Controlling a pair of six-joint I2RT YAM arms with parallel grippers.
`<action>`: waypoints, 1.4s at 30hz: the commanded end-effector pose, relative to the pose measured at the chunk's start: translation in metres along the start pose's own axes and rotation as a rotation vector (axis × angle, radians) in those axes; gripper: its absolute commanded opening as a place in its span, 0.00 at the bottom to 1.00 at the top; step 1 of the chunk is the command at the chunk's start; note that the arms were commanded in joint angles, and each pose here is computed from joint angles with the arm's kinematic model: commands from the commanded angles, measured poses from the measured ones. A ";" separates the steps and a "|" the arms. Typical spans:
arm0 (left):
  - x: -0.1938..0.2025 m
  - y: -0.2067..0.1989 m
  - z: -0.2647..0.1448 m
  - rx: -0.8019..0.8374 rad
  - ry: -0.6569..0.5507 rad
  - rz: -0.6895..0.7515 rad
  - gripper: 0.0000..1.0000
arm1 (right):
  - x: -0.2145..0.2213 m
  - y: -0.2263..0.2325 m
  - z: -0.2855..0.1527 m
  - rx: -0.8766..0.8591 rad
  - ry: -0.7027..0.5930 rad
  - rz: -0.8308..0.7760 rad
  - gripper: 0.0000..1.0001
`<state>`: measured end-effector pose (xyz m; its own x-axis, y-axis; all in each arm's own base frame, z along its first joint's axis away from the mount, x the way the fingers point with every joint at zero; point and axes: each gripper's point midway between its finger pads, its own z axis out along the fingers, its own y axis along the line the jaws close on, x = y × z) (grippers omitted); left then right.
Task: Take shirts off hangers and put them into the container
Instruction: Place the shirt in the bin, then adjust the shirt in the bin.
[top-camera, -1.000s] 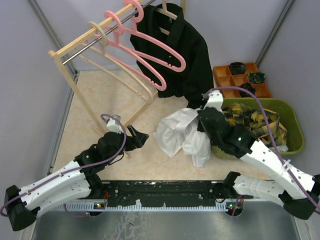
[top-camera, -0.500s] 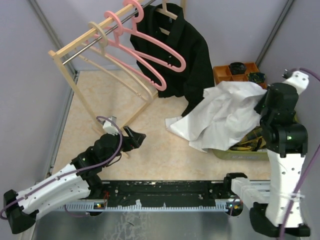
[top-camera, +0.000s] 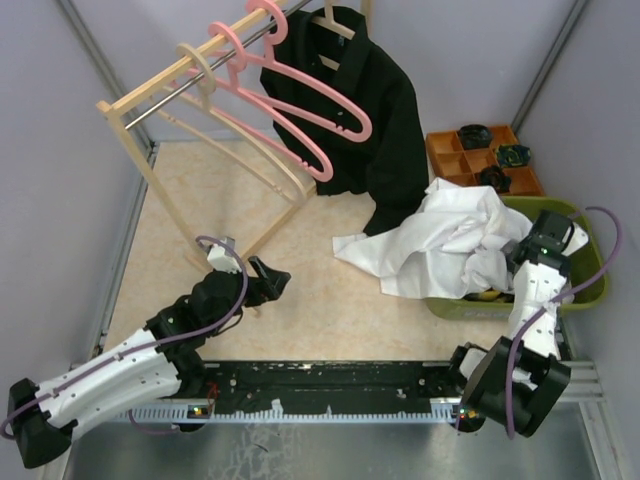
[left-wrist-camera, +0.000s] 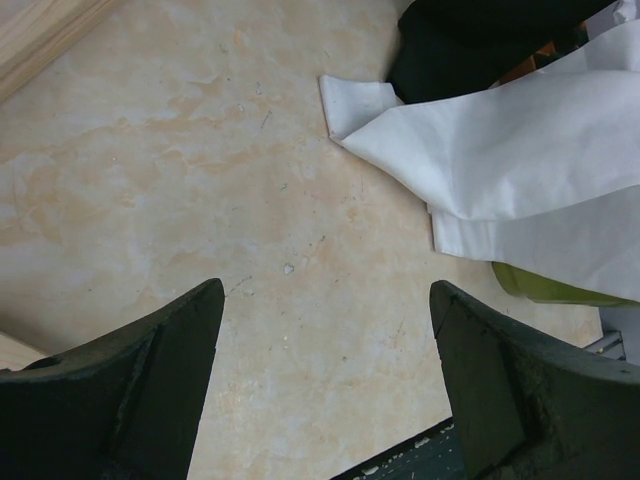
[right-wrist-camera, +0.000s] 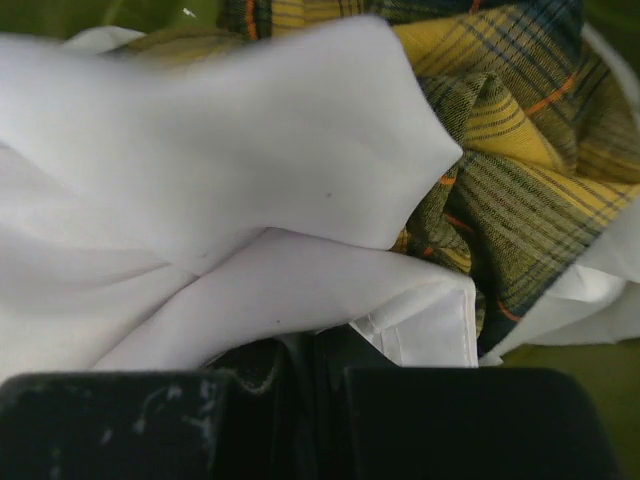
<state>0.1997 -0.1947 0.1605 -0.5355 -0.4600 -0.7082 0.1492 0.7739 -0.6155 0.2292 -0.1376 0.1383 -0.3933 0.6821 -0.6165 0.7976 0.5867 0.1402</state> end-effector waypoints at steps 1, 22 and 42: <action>-0.005 -0.010 0.004 0.021 -0.008 0.025 0.89 | 0.031 -0.004 0.045 0.022 0.052 0.048 0.03; 0.001 -0.008 0.001 0.029 0.019 0.021 0.89 | -0.102 0.035 -0.146 -0.236 -0.327 0.003 0.95; -0.012 -0.007 -0.001 -0.012 -0.009 0.049 0.90 | -0.032 0.201 -0.063 -0.441 0.002 -0.274 0.96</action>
<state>0.2031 -0.2026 0.1659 -0.5461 -0.4071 -0.7322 0.1797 0.7967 -0.5770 0.3640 -0.0083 0.2250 -0.6388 0.4670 -0.6114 0.3638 0.8836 0.2947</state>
